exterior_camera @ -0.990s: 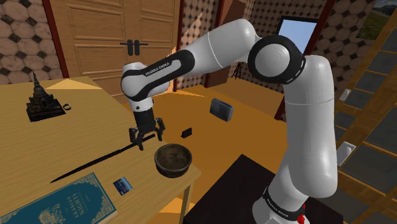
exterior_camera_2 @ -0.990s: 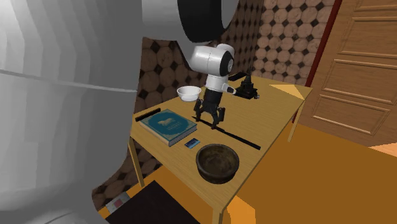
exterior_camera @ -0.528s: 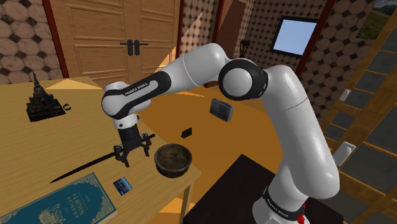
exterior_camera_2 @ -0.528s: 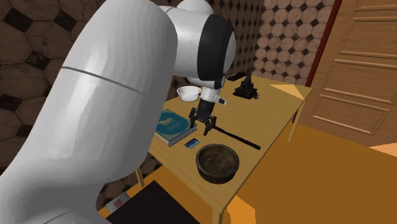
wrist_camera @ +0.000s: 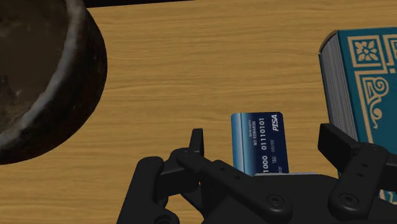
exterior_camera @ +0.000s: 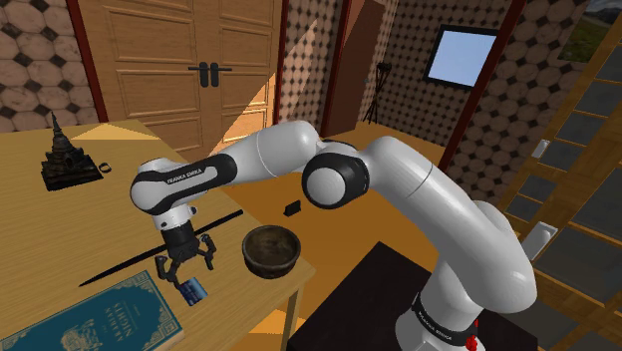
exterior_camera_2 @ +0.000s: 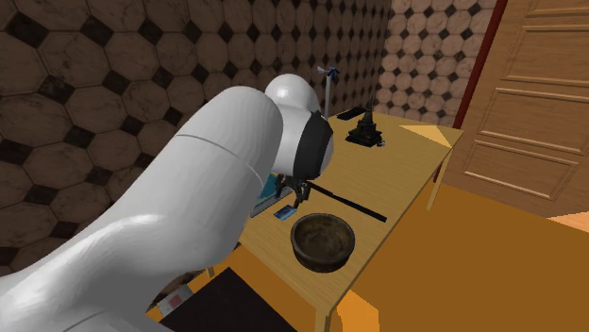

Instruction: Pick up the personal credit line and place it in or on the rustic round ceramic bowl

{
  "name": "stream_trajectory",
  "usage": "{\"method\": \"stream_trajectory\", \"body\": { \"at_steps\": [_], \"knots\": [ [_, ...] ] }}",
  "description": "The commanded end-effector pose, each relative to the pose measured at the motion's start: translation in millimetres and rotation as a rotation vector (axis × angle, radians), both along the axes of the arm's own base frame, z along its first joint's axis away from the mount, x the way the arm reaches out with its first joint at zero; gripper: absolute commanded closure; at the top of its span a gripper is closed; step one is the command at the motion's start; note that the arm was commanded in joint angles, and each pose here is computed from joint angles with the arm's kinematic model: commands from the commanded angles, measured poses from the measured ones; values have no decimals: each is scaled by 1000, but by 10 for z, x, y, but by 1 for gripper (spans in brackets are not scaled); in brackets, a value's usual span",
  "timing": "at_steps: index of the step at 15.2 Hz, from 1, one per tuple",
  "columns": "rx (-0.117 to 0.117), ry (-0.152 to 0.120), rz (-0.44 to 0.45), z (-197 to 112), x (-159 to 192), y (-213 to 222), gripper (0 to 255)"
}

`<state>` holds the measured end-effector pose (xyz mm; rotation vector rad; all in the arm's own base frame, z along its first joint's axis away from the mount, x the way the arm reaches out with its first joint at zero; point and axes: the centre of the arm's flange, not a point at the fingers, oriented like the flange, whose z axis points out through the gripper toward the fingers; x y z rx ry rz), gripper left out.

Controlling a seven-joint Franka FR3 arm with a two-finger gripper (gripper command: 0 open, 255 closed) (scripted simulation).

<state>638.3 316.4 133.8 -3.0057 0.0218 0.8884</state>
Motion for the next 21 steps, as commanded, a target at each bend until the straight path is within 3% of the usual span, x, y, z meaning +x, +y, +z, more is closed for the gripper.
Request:
{"method": "stream_trajectory", "body": {
  "at_steps": [1, 8, 15, 16, 21],
  "knots": [
    [1, 9, 0, -137, -7, 93, 0],
    [1, 9, 0, -426, -198, 97, 0],
    [1, 9, 1, -426, -198, 97, 0],
    [1, 9, 1, -426, -198, 97, 255],
    [1, 9, 1, -426, -198, 97, 255]
  ]
}}
